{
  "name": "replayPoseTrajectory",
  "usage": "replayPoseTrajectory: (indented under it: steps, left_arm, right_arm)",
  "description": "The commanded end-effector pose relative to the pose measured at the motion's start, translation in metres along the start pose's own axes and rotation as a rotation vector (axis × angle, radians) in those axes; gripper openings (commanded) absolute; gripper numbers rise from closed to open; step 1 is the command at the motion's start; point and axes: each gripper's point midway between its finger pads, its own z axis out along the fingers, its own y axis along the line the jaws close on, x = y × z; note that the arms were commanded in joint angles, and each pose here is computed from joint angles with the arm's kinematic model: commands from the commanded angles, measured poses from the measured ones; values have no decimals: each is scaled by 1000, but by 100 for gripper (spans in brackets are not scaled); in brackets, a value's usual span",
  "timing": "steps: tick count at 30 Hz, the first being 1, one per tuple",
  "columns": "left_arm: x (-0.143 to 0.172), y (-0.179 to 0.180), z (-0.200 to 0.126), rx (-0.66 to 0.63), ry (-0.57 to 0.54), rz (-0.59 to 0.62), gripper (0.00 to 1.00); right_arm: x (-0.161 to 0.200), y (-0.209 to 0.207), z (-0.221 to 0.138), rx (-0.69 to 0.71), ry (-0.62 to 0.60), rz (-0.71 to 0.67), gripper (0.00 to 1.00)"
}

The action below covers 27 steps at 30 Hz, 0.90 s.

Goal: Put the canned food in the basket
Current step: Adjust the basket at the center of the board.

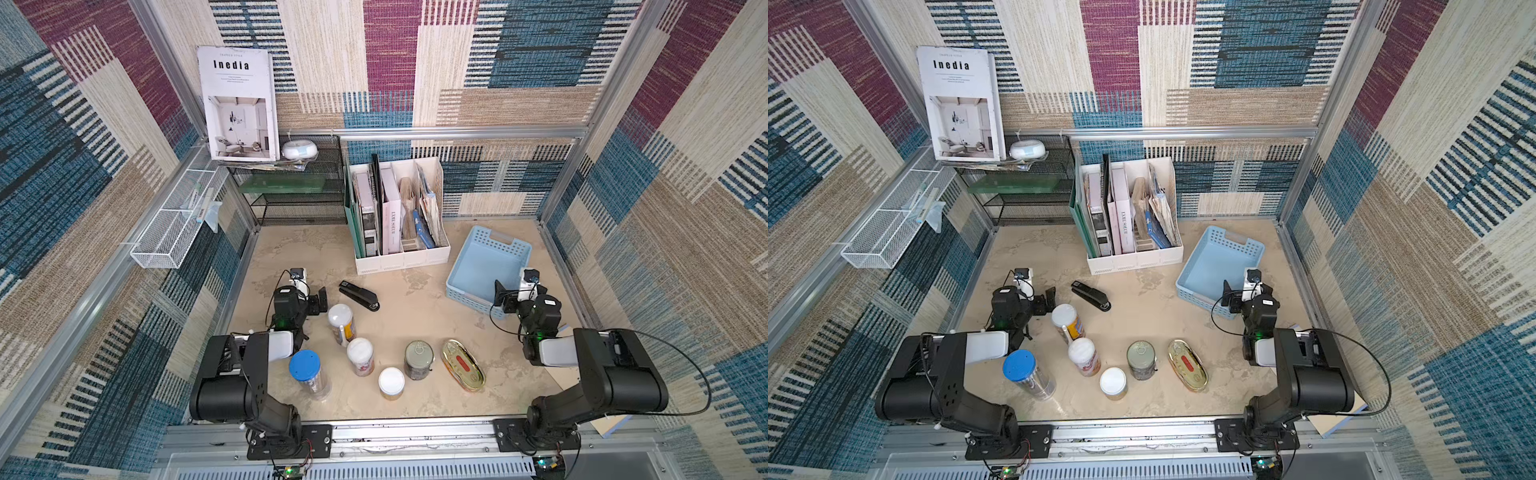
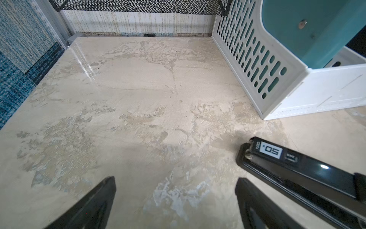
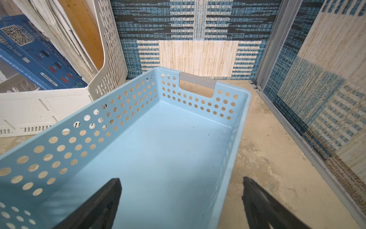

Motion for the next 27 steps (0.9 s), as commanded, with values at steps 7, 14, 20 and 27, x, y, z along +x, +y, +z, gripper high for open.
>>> replayPoseTrajectory:
  steps: [7, 14, 20, 27]
  left_arm:
    - [-7, 0, 0, 1, -21, 4, 99]
    - [-7, 0, 0, 3, -21, 4, 99]
    - [-7, 1, -1, 2, -26, 0, 99]
    - [-47, 31, -24, -183, -2, -73, 99]
  right_arm:
    - [-5, 0, 1, -1, -18, -3, 99]
    - [-6, 0, 1, -1, -19, -4, 99]
    - [-14, 4, -3, -19, -37, -18, 99]
    - [-72, 2, 1, -18, 37, -1, 99]
